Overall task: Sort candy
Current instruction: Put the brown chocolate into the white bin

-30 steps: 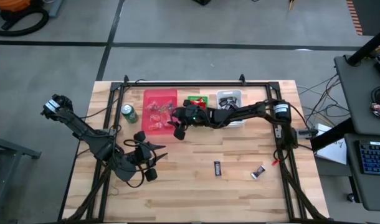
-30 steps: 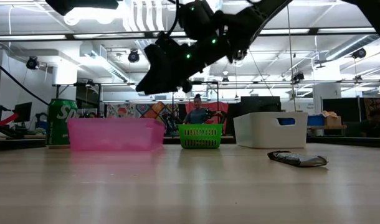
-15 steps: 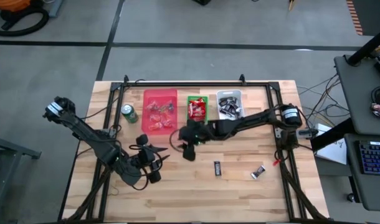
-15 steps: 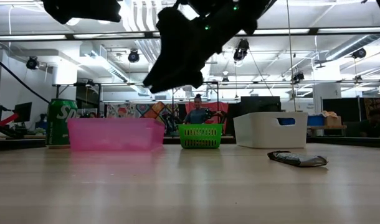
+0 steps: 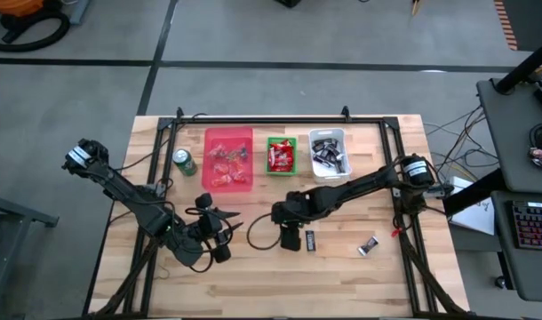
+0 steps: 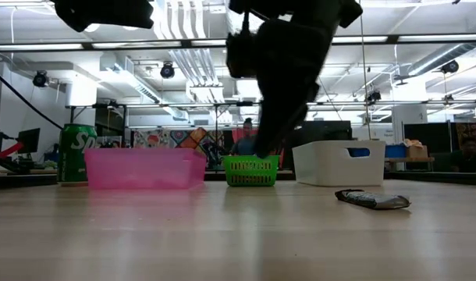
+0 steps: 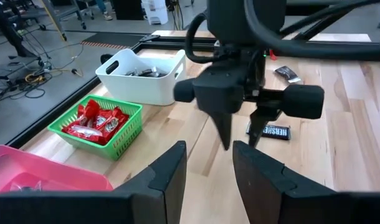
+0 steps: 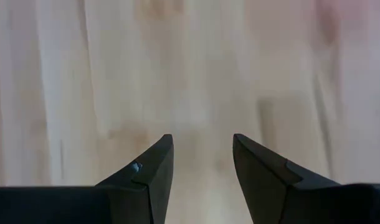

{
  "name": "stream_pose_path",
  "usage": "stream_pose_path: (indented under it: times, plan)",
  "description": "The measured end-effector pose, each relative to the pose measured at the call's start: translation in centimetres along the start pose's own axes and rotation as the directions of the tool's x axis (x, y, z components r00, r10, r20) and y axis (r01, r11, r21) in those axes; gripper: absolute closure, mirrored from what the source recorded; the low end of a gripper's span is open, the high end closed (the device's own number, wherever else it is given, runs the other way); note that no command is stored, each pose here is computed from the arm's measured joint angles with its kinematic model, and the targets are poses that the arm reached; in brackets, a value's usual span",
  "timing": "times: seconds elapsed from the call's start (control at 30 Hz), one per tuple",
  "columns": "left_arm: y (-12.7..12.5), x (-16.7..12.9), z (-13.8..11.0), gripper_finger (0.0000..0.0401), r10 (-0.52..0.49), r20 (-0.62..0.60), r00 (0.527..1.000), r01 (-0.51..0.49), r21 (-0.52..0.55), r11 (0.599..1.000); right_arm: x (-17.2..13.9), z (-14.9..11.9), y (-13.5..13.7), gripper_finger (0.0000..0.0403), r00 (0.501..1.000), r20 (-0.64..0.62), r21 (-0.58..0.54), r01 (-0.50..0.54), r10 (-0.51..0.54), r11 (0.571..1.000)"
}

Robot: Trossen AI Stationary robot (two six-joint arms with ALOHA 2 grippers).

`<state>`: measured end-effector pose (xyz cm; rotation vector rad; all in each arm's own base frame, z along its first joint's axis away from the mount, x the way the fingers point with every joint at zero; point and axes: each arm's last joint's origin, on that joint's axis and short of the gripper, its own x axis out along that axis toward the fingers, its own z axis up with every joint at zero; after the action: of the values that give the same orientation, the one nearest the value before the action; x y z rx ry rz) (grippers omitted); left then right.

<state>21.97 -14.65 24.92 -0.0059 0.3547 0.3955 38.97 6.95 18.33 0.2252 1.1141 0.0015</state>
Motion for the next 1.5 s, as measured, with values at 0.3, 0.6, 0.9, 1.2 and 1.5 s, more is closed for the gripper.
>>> stream_pose_path:
  times: [0.3, 0.6, 0.9, 1.2, 1.5]
  plan:
    - [0.0, 0.0, 0.0, 0.0285, 0.0, 0.001, 1.0, 0.0, -0.001, 1.0, -0.3, -2.4, 0.8, 0.0249, 0.968, -0.244, 0.093, -0.036, 0.058, 0.995]
    - [0.0, 0.0, 0.0, 0.0285, 0.0, 0.003, 1.0, 0.0, 0.004, 1.0, -1.4, -5.7, 1.6, 0.0249, 0.84, -0.54, 0.202, 0.071, 0.051, 0.977]
    - [0.0, 0.0, 0.0, 0.0285, -0.001, 0.003, 1.0, 0.001, 0.025, 1.0, -3.4, -8.4, 3.6, 0.024, 0.737, -0.676, 0.218, 0.239, -0.03, 0.946]
    - [0.0, 0.0, 0.0, 0.0285, 0.0, 0.003, 1.0, 0.0, 0.063, 0.998, -7.4, -11.3, 5.1, 0.0232, 0.779, -0.622, 0.353, 0.368, -0.078, 0.86]
    - [0.0, 0.0, 0.1, 0.0285, -0.002, 0.007, 1.0, 0.001, 0.152, 0.988, -10.4, -16.5, 5.8, 0.0232, 0.84, -0.542, 0.593, 0.397, -0.018, 0.7]
